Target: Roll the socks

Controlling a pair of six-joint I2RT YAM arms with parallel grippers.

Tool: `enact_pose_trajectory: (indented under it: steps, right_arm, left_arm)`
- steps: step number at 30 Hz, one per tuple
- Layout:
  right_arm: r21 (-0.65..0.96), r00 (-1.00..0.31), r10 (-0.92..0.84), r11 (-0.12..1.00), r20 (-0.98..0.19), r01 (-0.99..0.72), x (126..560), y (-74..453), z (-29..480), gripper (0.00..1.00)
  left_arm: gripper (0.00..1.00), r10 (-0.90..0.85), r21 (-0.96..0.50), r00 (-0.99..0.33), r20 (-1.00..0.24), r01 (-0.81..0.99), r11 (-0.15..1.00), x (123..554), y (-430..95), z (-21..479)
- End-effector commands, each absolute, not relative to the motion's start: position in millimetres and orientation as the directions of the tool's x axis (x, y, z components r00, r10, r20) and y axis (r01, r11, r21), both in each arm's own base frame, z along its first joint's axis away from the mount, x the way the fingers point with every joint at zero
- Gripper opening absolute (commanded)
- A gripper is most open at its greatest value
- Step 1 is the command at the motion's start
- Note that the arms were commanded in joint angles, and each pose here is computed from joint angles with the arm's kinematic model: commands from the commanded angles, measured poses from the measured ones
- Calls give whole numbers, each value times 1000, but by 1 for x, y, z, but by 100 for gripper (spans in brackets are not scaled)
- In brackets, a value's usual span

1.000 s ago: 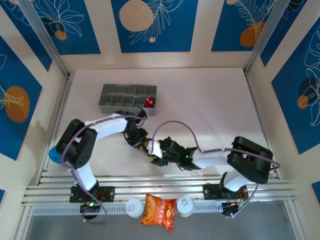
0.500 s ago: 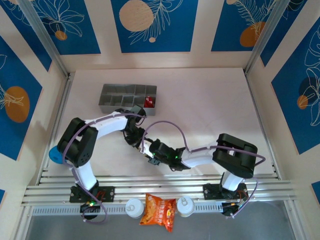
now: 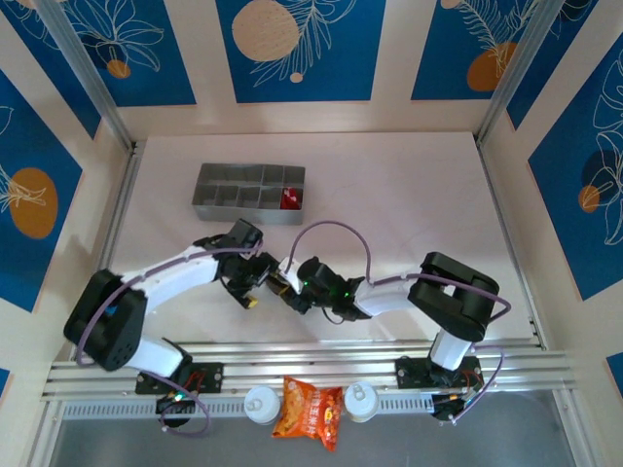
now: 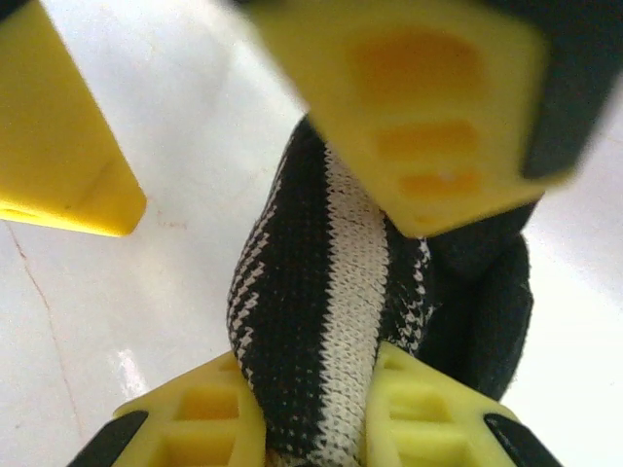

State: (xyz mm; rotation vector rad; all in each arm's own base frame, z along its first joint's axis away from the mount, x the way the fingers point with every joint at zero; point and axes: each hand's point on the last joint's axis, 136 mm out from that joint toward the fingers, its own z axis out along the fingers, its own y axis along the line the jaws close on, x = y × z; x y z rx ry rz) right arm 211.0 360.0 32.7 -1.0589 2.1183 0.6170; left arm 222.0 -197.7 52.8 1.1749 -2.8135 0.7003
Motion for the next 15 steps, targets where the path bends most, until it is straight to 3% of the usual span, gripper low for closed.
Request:
enact_pose_trajectory:
  steps: [1, 10, 15]
  right_arm:
    - [252, -654, -621, 614, -431, -748, 169, 301, -46, 0]
    - [564, -838, -472, 626, -275, -538, 169, 294, -48, 0]
    - [696, -909, -378, 606, -173, -385, 174, 291, -45, 0]
  left_arm:
    - [89, -726, -531, -680, 99, -653, 540, 240, -190, 71]
    - [76, -674, -628, -729, 117, -580, 518, 228, -201, 62]
    - [75, -650, -639, -756, 80, -539, 548, 240, -214, 56]
